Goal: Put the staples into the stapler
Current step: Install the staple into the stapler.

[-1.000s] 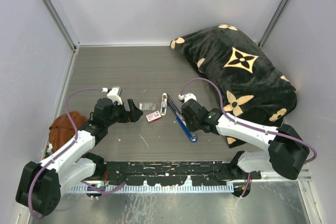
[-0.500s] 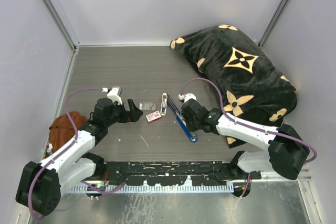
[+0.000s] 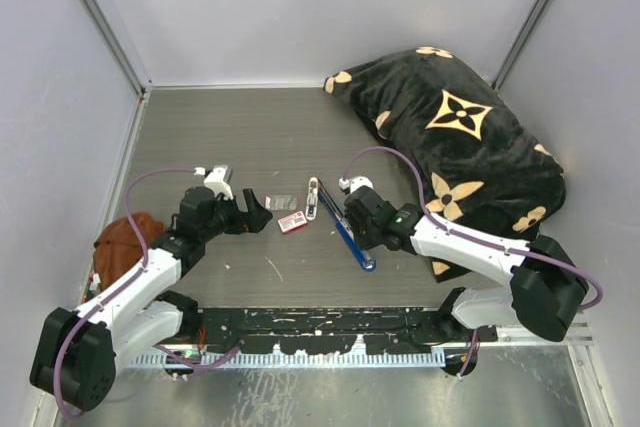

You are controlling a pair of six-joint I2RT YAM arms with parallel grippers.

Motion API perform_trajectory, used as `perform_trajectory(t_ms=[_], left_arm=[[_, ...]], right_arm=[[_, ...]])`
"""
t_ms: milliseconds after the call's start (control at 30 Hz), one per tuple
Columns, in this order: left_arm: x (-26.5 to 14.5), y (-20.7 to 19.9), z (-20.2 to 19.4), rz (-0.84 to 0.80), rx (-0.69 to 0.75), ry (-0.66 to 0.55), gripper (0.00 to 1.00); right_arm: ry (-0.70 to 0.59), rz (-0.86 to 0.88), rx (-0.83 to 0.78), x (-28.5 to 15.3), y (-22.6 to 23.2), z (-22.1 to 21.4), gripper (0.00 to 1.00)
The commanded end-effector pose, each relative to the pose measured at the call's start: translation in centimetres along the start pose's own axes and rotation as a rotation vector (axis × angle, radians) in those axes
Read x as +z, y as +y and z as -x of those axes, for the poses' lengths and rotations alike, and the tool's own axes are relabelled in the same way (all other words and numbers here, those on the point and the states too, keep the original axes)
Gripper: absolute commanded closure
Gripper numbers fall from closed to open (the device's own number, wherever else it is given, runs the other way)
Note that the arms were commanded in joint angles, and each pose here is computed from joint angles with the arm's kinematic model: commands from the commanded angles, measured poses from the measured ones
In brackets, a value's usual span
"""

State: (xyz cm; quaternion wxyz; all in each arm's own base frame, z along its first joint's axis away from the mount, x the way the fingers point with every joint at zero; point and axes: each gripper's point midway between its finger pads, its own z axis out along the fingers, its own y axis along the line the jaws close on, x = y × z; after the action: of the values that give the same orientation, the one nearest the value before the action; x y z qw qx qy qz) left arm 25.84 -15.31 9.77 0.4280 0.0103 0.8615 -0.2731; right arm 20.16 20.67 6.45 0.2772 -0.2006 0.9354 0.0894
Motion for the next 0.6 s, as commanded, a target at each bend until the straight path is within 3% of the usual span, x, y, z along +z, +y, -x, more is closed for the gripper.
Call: perform_trajectory(t_ms=[0, 567], left_arm=[[-0.1, -0.5, 1.8, -0.020, 0.034, -0.070, 0.05], [-0.2, -0.6, 1.8, -0.022, 0.037, -0.073, 0.05]], right_arm=[[-0.054, 0.038, 0.023, -0.9, 1.0, 2.1, 0.89], [-0.020, -0.004, 0.018, 0.2, 0.2, 1.0, 0.89]])
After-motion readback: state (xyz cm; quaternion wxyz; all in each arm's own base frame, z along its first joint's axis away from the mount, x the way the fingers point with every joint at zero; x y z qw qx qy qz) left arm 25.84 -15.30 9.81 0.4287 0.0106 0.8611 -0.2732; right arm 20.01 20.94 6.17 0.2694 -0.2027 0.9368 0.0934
